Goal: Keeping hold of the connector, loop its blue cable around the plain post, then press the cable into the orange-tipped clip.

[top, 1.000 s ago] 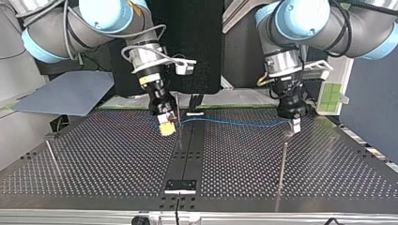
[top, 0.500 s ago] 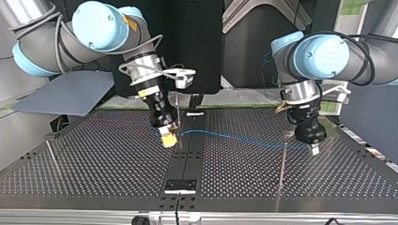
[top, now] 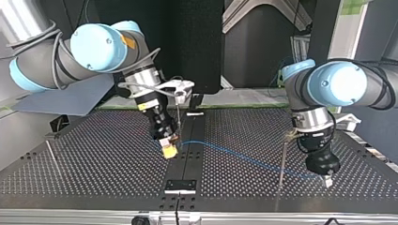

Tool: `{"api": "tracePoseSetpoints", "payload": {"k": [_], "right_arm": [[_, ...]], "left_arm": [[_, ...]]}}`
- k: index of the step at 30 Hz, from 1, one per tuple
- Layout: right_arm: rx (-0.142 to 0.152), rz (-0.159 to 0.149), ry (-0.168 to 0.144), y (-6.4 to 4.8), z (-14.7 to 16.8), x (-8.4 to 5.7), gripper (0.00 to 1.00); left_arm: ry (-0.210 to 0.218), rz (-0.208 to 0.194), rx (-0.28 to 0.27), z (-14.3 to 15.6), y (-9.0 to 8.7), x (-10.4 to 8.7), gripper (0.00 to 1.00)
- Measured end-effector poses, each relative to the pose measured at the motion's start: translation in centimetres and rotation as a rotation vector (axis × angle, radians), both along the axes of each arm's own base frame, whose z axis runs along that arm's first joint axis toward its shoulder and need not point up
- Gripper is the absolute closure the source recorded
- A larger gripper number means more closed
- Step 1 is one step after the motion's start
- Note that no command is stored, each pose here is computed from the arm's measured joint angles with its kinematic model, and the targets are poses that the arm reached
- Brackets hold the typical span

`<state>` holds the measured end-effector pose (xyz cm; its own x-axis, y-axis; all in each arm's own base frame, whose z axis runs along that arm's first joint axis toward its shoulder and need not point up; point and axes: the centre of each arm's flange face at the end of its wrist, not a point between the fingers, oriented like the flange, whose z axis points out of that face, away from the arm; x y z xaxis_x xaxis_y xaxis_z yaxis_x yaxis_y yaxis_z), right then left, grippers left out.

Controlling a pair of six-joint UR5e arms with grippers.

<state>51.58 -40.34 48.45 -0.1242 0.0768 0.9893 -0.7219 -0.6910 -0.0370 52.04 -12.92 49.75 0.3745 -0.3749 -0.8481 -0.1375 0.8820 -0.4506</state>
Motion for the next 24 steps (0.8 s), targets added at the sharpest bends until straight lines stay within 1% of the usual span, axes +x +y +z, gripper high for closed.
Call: {"api": "tracePoseSetpoints", "payload": {"k": [4,9,14,19,22,24], "right_arm": [[0.013,0.009,0.013,-0.4,-1.1,0.4,1.0],[0.026,0.011,0.027,-0.8,-2.1,0.7,1.0],[0.031,0.011,0.034,-0.9,-2.6,0.9,1.0],[0.043,0.01,0.045,-1.3,-3.7,1.2,1.0],[0.054,0.008,0.06,-1.7,-4.9,1.5,1.0],[0.059,0.007,0.068,-1.9,-5.5,1.6,1.0]], "left_arm": [[0.011,0.011,-0.012,-0.5,0.4,0.6,1.0],[0.022,0.031,-0.02,-1.3,1.0,0.7,1.0],[0.018,0.036,-0.025,-2.5,1.6,0.8,1.0],[0.039,0.01,-0.018,-4.2,1.5,1.8,1.0],[0.068,-0.026,-0.01,-5.8,0.8,2.7,1.0],[0.085,-0.042,-0.007,-6.7,0.5,3.1,1.0]]}}
